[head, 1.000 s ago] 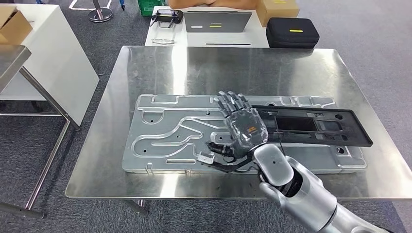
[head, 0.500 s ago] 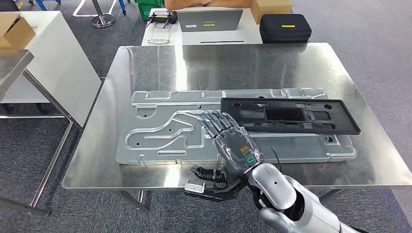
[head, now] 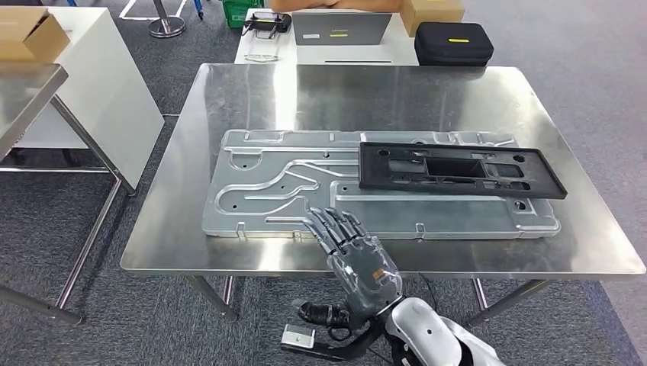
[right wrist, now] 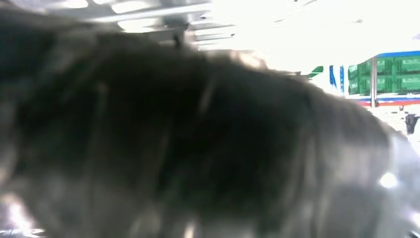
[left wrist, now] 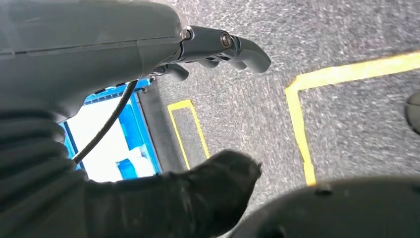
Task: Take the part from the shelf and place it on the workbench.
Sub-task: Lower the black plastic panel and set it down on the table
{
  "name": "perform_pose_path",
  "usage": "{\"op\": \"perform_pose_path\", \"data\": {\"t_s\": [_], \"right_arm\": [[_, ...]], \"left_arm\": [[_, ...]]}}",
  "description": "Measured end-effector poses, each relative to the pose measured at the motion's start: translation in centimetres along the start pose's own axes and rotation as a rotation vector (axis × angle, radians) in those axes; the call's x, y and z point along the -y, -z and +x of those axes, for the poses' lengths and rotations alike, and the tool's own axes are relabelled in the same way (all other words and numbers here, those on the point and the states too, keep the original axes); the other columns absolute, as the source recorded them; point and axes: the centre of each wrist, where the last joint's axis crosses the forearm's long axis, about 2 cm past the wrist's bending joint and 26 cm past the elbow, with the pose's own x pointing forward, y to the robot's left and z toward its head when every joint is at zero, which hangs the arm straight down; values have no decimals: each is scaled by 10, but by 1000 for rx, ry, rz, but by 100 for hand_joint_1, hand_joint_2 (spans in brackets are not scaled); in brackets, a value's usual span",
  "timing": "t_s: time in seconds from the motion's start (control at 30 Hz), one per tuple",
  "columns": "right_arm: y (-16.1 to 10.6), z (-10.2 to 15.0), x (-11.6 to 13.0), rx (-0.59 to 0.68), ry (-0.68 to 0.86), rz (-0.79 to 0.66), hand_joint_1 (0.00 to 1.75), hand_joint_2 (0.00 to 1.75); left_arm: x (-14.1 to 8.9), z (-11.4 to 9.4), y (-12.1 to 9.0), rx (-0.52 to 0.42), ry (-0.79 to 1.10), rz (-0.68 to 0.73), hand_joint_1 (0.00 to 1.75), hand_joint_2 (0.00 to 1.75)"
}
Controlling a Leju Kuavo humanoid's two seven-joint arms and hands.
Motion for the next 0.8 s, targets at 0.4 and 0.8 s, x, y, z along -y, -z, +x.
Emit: {"op": "perform_pose_path", "data": {"t_s": [0.4,0.8], "right_arm": [[4,10,2,-1,-11,-10,0,0],[-32,18,-15,-28,97,40,0,0]], "left_arm": [[7,4,-1,45,9,-21,0,175],[4,3,0,31,63,-6,0,175]]}}
